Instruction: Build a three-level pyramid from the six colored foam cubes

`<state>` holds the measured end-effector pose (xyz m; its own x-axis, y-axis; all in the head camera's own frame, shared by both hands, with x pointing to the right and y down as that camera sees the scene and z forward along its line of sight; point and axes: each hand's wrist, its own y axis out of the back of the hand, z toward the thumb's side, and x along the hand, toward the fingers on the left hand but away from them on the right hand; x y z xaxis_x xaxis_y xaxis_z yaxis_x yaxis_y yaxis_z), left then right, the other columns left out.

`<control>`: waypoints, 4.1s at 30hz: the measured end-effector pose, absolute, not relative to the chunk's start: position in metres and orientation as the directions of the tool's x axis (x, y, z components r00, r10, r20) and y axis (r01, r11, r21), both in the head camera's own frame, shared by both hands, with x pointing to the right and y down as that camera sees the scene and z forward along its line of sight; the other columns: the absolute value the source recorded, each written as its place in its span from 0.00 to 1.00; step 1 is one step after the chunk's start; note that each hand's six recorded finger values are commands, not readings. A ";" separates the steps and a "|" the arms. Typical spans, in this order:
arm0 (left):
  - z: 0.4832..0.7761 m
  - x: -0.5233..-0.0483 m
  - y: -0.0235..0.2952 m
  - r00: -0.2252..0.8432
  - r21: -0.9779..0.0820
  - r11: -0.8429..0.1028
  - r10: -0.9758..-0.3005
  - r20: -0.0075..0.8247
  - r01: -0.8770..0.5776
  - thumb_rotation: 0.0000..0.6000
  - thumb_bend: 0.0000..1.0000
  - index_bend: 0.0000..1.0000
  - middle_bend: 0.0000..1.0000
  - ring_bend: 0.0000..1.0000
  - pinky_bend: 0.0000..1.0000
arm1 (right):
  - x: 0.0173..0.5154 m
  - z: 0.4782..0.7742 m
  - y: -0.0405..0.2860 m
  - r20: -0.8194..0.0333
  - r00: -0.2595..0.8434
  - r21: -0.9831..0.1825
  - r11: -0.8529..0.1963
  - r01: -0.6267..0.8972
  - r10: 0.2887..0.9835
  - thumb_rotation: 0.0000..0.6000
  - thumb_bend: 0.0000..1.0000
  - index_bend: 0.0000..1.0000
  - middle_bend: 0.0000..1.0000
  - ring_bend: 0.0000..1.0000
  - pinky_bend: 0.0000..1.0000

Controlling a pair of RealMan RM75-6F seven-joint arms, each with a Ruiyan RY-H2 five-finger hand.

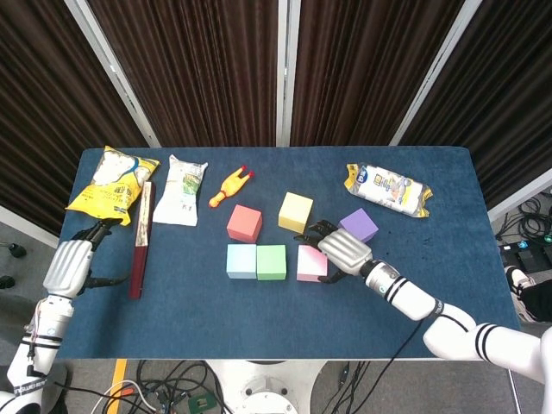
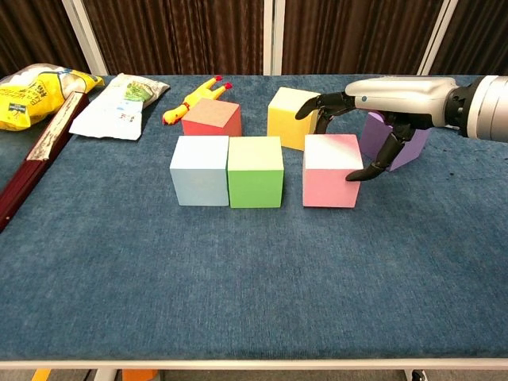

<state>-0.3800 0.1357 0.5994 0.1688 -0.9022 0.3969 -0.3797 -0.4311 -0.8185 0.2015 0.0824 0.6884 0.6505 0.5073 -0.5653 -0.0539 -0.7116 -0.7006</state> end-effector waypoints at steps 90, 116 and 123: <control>0.603 -0.380 0.134 0.169 -0.816 -0.434 -0.901 0.400 -0.382 1.00 0.07 0.17 0.17 0.25 0.28 | 0.181 0.695 0.080 -0.558 0.680 -0.698 -0.713 -0.074 0.475 1.00 0.10 0.00 0.08 0.00 0.00; 0.599 -0.377 0.131 0.177 -0.824 -0.423 -0.906 0.384 -0.377 1.00 0.07 0.17 0.17 0.25 0.28 | 0.313 0.669 0.036 -0.647 0.354 -0.732 -0.680 -0.041 0.675 1.00 0.10 0.06 0.15 0.00 0.00; 0.596 -0.380 0.131 0.168 -0.826 -0.420 -0.908 0.385 -0.376 1.00 0.07 0.17 0.17 0.25 0.28 | 0.305 0.688 0.029 -0.674 0.358 -0.720 -0.682 -0.127 0.646 1.00 0.10 0.06 0.14 0.00 0.00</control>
<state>-0.3798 0.1313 0.5965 0.1679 -0.9077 0.3846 -0.3762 -0.4196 -0.8261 0.3050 0.0295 0.6880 0.3575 0.6461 -0.6744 -0.1265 -0.6819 -0.7204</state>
